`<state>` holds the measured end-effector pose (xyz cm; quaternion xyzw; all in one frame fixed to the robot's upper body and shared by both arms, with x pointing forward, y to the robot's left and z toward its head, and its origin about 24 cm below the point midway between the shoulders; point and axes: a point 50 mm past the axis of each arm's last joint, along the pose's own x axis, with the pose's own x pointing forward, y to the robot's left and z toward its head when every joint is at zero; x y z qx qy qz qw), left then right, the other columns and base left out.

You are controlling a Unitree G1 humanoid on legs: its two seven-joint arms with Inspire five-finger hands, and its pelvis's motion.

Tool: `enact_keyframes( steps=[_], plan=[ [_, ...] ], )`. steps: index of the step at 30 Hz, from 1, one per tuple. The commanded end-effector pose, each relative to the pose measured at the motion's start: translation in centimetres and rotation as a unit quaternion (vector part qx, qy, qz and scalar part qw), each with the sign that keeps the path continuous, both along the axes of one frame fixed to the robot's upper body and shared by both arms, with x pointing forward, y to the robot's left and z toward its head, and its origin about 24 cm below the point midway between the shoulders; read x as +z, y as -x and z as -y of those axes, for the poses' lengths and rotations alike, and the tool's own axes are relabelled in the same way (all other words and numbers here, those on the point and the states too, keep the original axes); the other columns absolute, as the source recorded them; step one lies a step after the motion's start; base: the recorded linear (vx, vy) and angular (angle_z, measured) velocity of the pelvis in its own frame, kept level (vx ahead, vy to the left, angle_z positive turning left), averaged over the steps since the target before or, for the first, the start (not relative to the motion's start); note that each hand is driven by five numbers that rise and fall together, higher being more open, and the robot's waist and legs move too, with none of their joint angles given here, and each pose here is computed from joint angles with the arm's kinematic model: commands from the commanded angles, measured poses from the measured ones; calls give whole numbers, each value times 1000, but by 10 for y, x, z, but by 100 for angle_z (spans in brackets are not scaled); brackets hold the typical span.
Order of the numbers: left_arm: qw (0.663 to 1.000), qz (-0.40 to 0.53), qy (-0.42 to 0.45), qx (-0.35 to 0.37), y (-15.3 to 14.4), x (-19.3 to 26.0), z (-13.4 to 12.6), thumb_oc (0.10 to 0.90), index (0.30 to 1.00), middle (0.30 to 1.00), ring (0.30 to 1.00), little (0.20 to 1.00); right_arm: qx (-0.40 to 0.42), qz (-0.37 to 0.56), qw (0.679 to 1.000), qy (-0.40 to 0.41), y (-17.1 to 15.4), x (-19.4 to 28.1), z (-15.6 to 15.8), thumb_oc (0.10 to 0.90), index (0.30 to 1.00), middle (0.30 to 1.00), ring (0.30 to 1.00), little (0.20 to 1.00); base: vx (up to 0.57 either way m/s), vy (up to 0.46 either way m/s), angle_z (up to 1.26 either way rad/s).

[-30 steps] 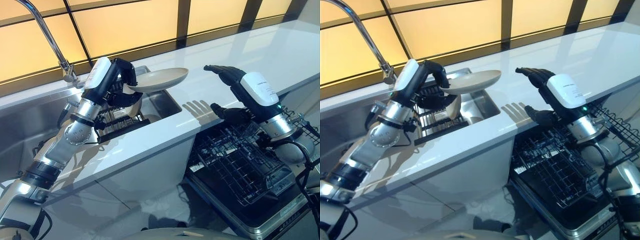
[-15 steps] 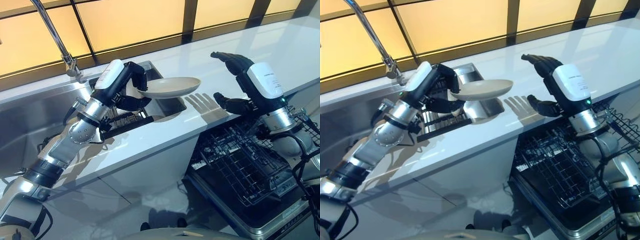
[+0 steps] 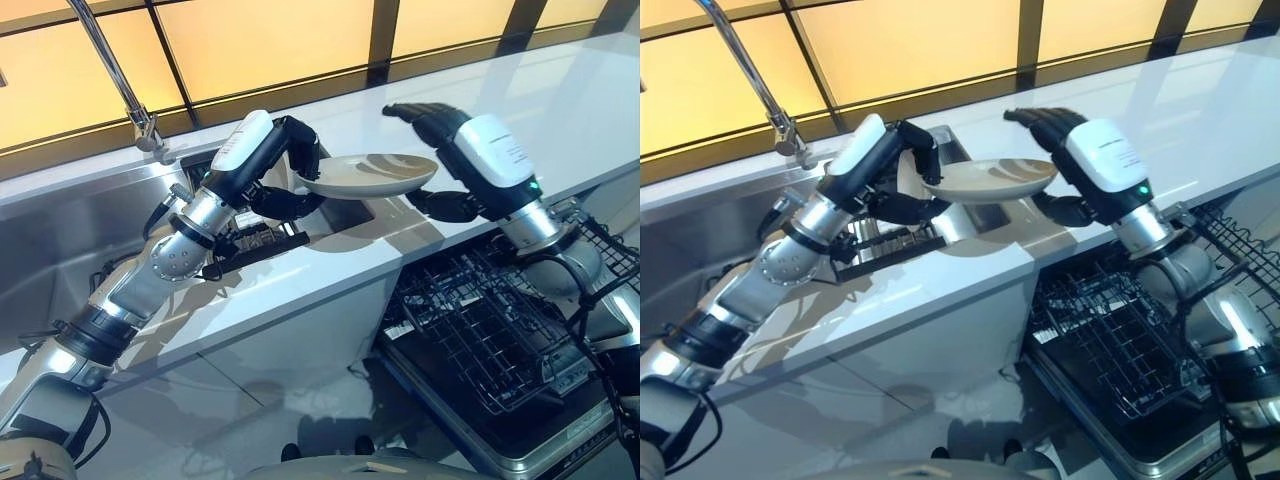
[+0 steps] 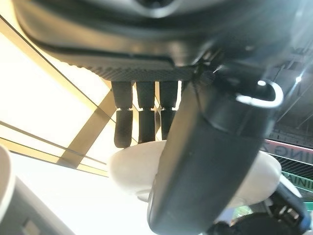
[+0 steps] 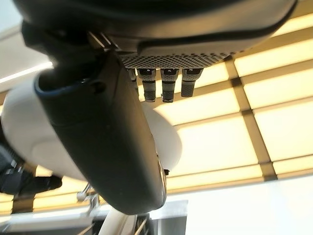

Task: Pick up plates and place into dishwasher.

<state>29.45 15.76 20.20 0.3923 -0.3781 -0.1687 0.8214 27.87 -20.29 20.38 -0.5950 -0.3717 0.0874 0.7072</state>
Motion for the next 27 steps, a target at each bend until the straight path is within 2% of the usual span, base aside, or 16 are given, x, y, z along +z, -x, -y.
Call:
enact_keyframes(
  steps=[1, 10, 11, 12, 13, 14, 27],
  plan=[
    [988, 118, 67, -72, 5, 68, 26, 100, 300, 300, 300, 200, 31, 99, 995, -10, 1, 56, -8, 800, 900, 900, 900, 900, 0, 0, 0],
    [986, 124, 65, -87, 8, 71, 33, 100, 300, 300, 300, 200, 59, 84, 995, -4, -1, 56, -22, 800, 900, 900, 900, 900, 0, 0, 0],
    [987, 123, 64, -85, 7, 71, 34, 100, 300, 300, 300, 200, 67, 89, 994, -15, 0, 58, -23, 641, 764, 764, 764, 741, 0, 0, 0],
    [987, 122, 64, -85, 7, 70, 34, 100, 300, 300, 300, 200, 69, 89, 993, -17, 0, 59, -24, 572, 705, 705, 705, 672, 0, 0, 0],
    [987, 121, 63, -85, 7, 70, 34, 100, 300, 300, 300, 200, 71, 91, 993, -22, 0, 60, -24, 394, 552, 552, 552, 494, 0, 0, 0],
    [987, 121, 63, -84, 7, 69, 34, 100, 300, 300, 300, 200, 74, 94, 993, -25, 1, 60, -24, 100, 300, 300, 300, 200, 0, 0, 0],
    [990, 121, 59, -45, 1, 63, 23, 100, 300, 300, 300, 200, 73, 99, 990, -64, 2, 58, -18, 100, 300, 300, 300, 200, 0, 0, 0]
  ],
)
